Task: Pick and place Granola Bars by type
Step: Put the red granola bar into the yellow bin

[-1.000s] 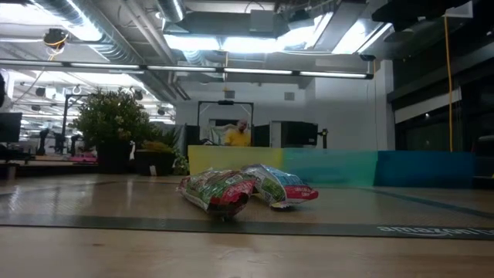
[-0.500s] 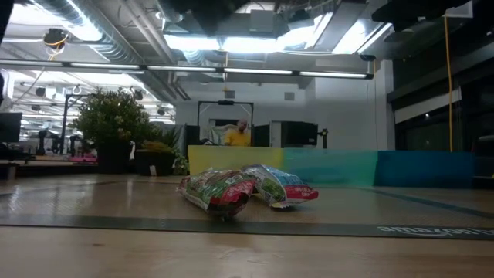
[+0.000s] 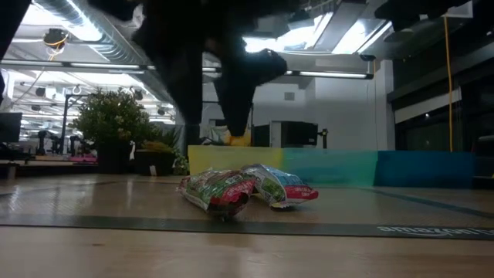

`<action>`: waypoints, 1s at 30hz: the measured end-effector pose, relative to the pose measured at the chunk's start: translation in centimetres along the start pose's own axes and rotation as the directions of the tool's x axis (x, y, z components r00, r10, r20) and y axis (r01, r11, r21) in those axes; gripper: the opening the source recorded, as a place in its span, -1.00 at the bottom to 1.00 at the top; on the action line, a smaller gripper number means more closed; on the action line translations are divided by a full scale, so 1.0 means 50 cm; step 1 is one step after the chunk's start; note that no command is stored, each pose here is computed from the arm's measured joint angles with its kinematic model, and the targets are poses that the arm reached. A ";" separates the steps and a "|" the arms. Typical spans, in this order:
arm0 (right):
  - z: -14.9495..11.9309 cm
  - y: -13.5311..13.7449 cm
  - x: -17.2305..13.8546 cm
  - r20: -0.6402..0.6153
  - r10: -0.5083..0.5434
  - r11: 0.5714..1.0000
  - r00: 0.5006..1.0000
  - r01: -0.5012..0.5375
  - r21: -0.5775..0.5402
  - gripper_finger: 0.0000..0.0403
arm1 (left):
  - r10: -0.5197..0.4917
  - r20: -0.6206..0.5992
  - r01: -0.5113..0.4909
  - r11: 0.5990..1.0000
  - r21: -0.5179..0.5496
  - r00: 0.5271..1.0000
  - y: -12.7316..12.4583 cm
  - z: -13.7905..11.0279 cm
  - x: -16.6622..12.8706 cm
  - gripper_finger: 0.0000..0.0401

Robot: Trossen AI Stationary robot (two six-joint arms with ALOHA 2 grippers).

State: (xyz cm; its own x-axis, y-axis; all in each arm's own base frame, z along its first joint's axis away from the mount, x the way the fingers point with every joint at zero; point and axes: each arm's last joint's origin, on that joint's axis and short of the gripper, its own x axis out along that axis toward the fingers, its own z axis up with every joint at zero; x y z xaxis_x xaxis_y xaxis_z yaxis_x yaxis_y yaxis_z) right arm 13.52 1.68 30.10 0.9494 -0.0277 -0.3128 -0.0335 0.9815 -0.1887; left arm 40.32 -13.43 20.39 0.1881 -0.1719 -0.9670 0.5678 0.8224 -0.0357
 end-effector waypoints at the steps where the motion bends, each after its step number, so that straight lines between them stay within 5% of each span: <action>1: 0.000 0.001 0.000 0.002 0.014 1.000 1.000 -0.014 0.000 -0.76 | -0.002 -0.004 0.002 1.000 0.001 1.000 0.000 0.001 0.010 0.16; 17: -0.006 0.004 0.000 -0.025 0.058 0.998 0.998 -0.058 -0.004 -0.76 | -0.089 -0.046 0.087 0.995 -0.045 0.995 -0.004 0.007 0.113 0.07; 30: -0.009 0.004 0.000 -0.044 0.059 0.998 0.997 -0.060 -0.007 -0.76 | -0.102 -0.150 0.070 0.976 -0.205 0.983 -0.007 -0.015 0.092 -0.74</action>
State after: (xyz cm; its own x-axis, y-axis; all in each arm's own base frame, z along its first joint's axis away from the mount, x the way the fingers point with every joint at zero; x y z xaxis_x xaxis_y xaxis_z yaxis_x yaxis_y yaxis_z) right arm 13.36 1.81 29.62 0.9312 0.0223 -0.3638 -0.0922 0.9801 -0.1759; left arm 40.38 -14.10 15.78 0.0071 -0.1717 -0.9851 0.4030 0.9021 -0.1543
